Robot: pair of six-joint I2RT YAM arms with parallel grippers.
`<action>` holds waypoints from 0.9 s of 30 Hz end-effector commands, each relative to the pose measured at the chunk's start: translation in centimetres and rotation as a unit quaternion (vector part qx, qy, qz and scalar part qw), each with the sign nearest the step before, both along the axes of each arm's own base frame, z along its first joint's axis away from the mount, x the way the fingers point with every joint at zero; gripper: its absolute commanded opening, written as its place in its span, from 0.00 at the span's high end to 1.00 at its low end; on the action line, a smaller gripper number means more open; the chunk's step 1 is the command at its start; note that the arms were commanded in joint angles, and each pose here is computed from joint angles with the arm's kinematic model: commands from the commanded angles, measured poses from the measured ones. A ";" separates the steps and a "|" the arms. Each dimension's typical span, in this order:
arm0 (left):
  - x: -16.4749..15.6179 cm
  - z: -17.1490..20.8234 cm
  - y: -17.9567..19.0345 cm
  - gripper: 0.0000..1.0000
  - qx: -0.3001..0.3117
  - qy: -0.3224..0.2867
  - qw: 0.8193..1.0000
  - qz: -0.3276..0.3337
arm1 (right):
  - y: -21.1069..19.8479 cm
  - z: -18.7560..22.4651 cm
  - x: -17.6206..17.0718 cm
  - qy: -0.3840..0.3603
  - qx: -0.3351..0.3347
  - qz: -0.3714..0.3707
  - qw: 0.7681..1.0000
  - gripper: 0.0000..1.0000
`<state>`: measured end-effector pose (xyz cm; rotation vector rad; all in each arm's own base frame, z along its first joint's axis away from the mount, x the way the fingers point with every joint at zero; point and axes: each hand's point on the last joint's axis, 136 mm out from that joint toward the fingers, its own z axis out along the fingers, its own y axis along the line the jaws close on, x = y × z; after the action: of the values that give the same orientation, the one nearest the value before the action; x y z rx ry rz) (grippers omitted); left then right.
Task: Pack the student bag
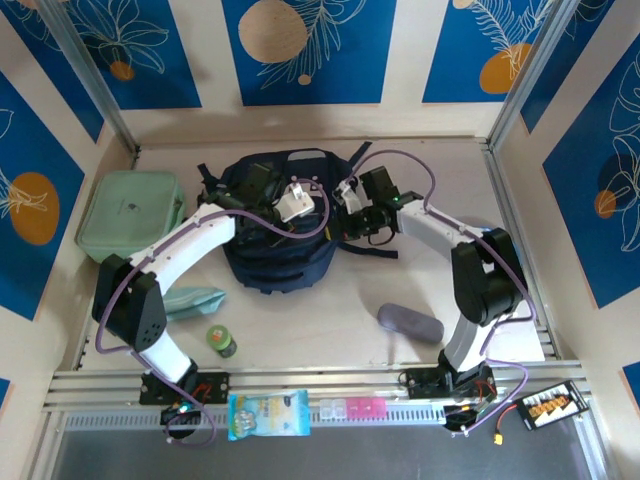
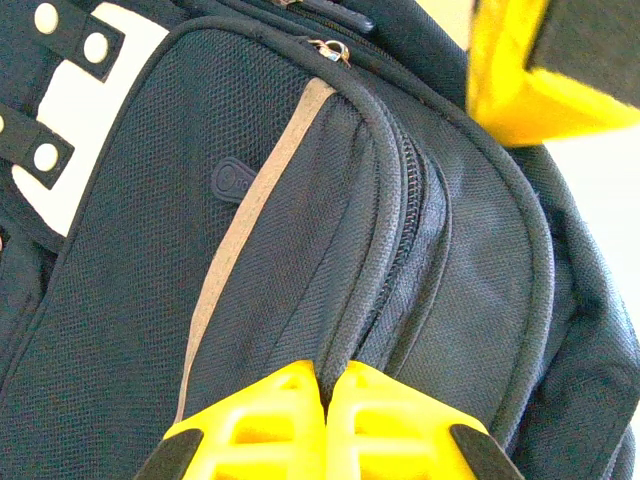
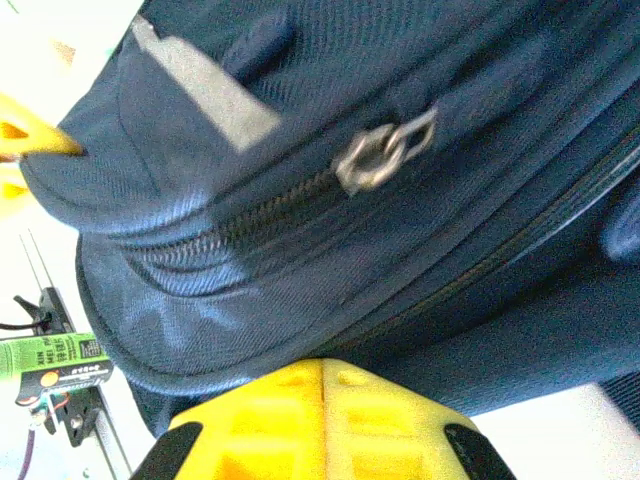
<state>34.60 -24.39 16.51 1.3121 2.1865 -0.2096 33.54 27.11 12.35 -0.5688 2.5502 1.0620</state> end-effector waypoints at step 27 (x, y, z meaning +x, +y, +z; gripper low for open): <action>0.0 1.6 -0.7 1.00 -0.020 -0.025 0.999 -0.028 | -1.5 -1.8 7.7 0.026 -0.005 -0.076 0.997 0.65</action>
<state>34.50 -24.67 16.61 1.3486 2.1549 -0.2188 42.02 24.92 11.09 -0.3496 2.5680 0.9124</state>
